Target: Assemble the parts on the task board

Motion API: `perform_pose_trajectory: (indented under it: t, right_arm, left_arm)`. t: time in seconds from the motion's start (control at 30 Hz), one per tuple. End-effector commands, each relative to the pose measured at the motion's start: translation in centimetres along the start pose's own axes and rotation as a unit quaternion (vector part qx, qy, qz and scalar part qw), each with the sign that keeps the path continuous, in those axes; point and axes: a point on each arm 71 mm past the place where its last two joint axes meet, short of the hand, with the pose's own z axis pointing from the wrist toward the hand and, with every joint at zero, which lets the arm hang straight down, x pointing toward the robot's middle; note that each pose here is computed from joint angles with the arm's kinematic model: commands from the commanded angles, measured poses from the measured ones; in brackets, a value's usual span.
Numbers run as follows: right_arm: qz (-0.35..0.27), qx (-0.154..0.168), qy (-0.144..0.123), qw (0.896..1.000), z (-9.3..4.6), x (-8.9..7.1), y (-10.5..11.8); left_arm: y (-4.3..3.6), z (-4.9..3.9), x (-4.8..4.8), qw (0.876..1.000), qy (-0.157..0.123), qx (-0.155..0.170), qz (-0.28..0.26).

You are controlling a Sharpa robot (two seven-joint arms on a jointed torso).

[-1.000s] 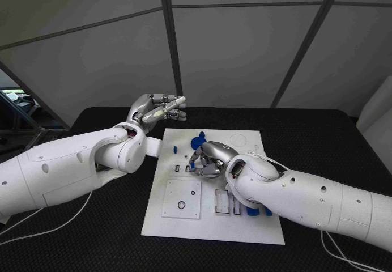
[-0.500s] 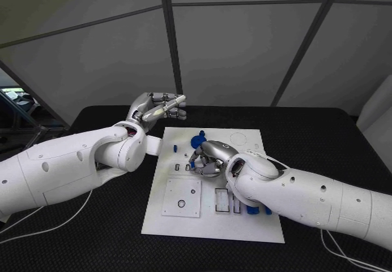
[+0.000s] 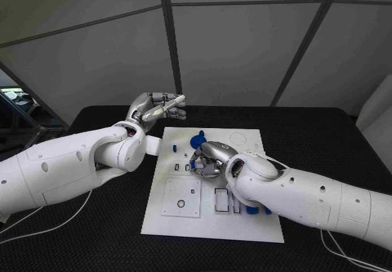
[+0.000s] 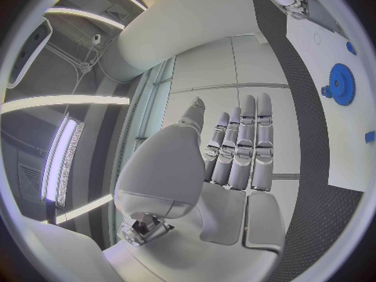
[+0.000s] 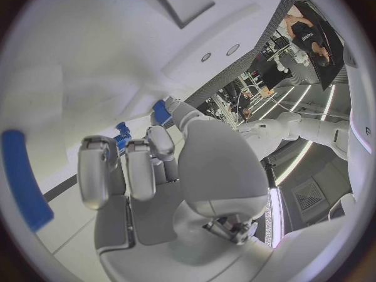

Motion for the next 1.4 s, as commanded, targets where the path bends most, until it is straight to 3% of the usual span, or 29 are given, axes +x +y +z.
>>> perform_pose_trajectory:
  t: [0.03,1.03,1.4]
  right_arm:
    - [-0.012,0.012,0.017,1.0,-0.1,0.5,-0.4]
    - [-0.01,0.003,-0.004,1.0,0.0,0.3,0.2]
    - [-0.001,-0.021,-0.041,0.999,-0.3,-0.3,0.6]
  left_arm:
    - [-0.11,0.06,0.09,1.0,0.004,0.004,-0.001]
    - [-0.08,0.07,0.03,1.0,0.005,0.002,-0.001]
    - [-0.06,0.07,-0.06,1.0,0.004,0.001,-0.001]
